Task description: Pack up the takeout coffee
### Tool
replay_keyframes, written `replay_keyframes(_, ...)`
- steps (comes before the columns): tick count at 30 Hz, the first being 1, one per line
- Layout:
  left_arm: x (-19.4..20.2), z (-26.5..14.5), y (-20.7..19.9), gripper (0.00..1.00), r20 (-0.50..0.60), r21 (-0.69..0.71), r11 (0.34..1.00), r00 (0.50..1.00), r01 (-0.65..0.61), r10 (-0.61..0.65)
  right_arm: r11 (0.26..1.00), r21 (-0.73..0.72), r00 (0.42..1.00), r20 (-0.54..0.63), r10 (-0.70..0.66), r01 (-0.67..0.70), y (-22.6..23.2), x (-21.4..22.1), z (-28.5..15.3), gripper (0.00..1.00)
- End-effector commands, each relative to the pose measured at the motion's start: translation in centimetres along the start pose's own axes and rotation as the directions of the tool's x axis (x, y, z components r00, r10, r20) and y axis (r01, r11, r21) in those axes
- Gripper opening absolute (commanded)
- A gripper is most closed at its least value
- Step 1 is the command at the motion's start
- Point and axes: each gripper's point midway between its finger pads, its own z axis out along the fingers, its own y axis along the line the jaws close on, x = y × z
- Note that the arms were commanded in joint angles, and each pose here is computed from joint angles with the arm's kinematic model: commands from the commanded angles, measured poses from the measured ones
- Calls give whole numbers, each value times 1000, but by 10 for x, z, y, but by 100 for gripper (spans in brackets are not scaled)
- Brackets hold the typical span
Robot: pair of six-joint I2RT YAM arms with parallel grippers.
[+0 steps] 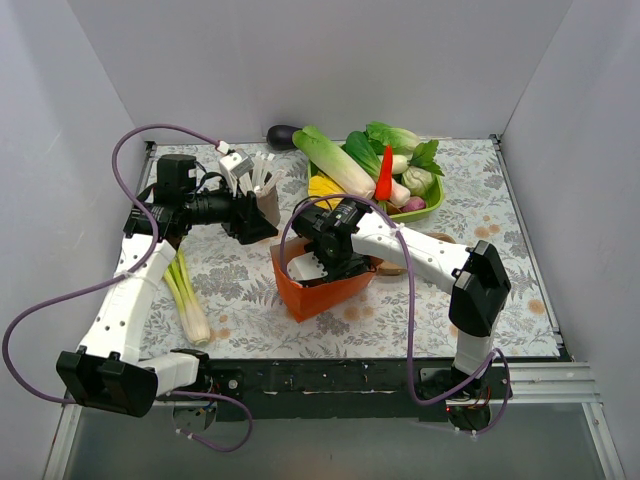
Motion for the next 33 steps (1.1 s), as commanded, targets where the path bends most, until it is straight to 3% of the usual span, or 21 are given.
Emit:
replay_keyframes(1, -9, -11, -10, 66, 37, -8, 999, 999, -36, 36, 988, -154, 999, -38, 10, -16, 32, 6, 12, 1)
replay_keyframes(33, -6, -14, -15, 66, 53, -8, 999, 997, -47, 47, 984, -167, 996, 51, 71, -61, 26, 6, 9, 1)
